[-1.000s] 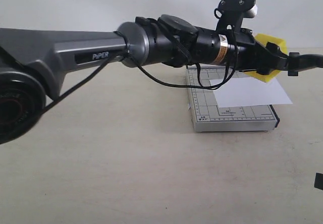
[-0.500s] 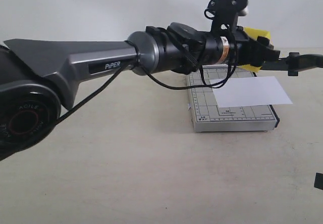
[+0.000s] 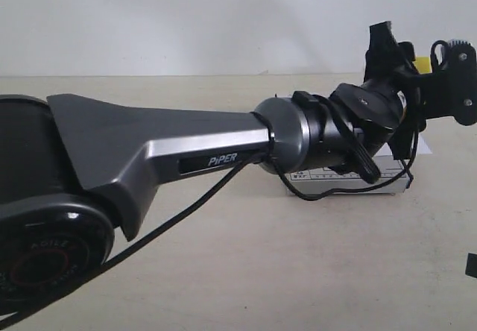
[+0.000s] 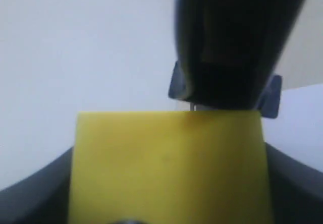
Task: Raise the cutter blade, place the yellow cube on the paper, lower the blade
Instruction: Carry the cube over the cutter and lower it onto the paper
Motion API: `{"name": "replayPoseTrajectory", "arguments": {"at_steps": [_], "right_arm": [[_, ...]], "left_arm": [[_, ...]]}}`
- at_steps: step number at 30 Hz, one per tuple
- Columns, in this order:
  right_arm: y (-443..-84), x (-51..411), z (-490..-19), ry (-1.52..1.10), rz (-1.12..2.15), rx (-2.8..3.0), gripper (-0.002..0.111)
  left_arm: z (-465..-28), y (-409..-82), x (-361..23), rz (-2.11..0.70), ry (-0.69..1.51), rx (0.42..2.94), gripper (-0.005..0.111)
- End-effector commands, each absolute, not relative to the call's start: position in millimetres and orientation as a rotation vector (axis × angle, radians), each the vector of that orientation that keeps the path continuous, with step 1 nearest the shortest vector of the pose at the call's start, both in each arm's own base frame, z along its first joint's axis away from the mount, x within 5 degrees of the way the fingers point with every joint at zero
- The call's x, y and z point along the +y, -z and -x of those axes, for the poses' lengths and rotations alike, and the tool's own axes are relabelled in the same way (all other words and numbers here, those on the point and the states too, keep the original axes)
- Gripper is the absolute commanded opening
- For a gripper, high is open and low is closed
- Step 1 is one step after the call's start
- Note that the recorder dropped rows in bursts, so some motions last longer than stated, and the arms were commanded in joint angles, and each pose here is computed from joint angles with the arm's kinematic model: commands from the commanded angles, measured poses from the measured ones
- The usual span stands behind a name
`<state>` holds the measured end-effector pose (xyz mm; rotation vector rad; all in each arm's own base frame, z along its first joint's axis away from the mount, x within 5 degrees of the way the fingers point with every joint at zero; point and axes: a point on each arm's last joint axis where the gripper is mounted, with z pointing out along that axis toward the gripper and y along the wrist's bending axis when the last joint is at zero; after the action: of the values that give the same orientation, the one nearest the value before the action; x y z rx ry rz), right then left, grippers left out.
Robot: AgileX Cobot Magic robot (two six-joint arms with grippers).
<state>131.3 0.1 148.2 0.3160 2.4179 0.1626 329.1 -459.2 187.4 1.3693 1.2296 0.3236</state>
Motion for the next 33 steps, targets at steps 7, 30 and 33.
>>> {"name": "replayPoseTrajectory", "arguments": {"at_steps": [7,30,33], "right_arm": [[-147.3,-2.1,-131.1,-0.143,-0.331,2.409,0.0],[-146.7,-1.1,-130.4,-0.155,-0.328,2.421,0.0],[-146.7,-1.1,-130.4,-0.155,-0.328,2.421,0.0]], "left_arm": [[-330.0,-230.2,-425.0,-0.94,0.102,1.891,0.004],[-399.1,-184.7,-429.7,-1.008,0.367,2.039,0.004],[-400.0,-176.4,-432.4,-1.02,0.378,2.041,0.004]]}}
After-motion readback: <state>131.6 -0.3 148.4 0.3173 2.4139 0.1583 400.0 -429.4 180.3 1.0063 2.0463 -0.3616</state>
